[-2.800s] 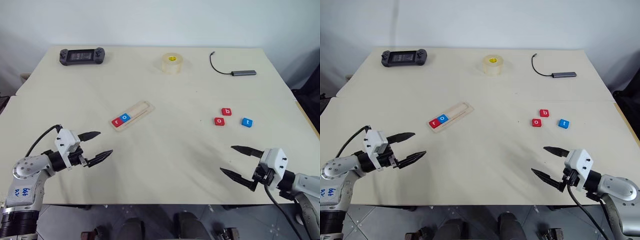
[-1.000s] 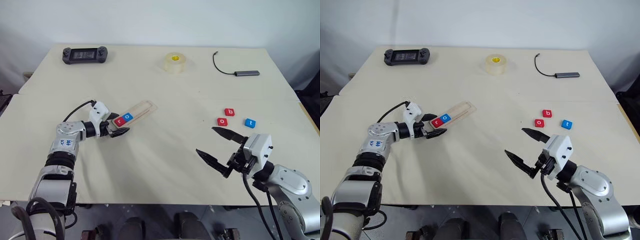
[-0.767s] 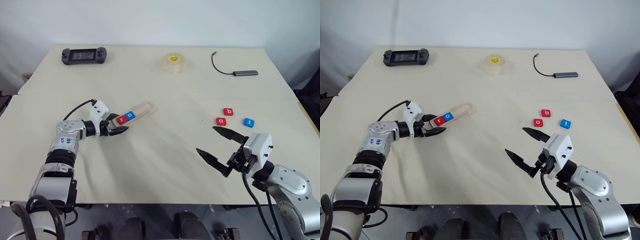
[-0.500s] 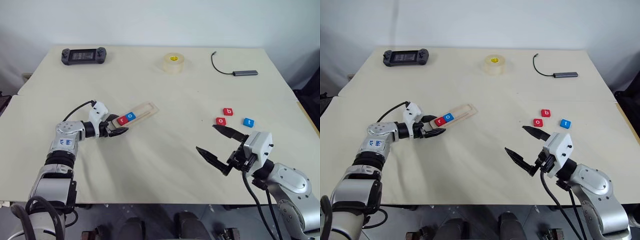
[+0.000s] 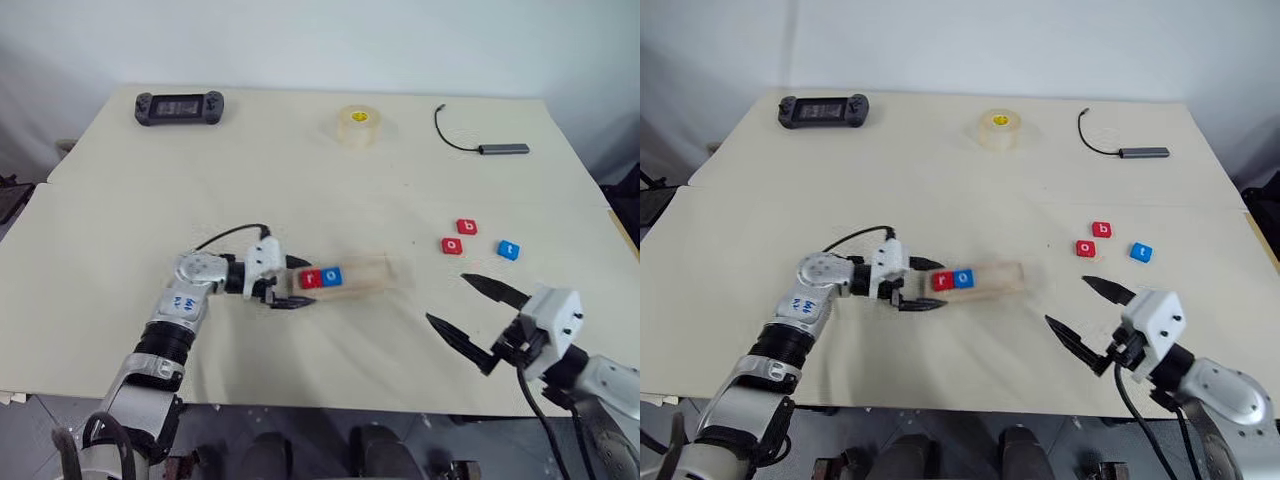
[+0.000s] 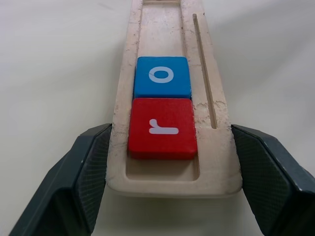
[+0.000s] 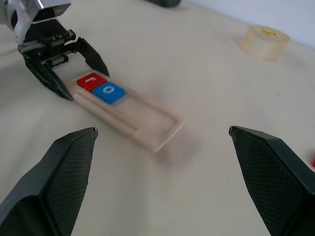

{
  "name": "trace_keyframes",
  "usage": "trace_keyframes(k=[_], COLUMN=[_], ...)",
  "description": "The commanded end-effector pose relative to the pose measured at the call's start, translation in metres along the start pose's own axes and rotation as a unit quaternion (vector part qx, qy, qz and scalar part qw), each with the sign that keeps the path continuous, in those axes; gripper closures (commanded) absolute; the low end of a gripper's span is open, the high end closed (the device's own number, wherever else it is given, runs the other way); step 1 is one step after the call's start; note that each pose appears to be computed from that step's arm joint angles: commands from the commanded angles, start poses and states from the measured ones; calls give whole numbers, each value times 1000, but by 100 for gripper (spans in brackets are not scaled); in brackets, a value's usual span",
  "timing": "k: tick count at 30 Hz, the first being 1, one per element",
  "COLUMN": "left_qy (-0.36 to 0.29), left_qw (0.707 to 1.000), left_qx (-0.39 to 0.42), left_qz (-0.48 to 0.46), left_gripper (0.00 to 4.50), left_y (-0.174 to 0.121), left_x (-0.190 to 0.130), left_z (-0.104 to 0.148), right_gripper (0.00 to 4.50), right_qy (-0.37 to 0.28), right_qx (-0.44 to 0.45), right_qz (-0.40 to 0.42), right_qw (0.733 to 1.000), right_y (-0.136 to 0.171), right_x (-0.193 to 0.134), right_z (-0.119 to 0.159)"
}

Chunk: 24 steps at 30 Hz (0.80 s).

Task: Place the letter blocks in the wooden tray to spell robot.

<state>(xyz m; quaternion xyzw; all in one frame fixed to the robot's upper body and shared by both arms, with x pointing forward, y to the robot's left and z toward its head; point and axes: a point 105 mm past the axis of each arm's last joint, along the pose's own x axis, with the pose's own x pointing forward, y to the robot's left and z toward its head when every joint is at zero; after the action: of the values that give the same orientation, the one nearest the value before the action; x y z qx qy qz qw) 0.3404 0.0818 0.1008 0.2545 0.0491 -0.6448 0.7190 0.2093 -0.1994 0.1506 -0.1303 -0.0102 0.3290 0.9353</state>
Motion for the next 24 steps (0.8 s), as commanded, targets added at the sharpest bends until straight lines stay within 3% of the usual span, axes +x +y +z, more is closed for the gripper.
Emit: trace_keyframes(k=[1, 8, 20, 22, 24], left_qy=[14, 24, 54, 42, 27], left_qw=[999, 999, 997, 998, 999], left_qx=[10, 2, -31, -31, -29], left_qz=[-34, -47, -42, -43, -30], left_gripper=[110, 110, 110, 37, 3], left_y=[-9, -5, 4, 4, 8], left_x=[22, 35, 17, 17, 19], left_z=[9, 16, 3, 5, 9], right_gripper=[0, 0, 0, 0, 0], right_qy=[-5, 39, 41, 40, 41], right_qx=[-22, -4, 2, 1, 0], right_qz=[-17, -51, -52, -50, -48], right_qw=[1000, 998, 998, 998, 998], right_y=[2, 11, 12, 10, 9], right_x=[-18, -54, -55, -54, -54], right_z=[10, 1, -3, -3, -4])
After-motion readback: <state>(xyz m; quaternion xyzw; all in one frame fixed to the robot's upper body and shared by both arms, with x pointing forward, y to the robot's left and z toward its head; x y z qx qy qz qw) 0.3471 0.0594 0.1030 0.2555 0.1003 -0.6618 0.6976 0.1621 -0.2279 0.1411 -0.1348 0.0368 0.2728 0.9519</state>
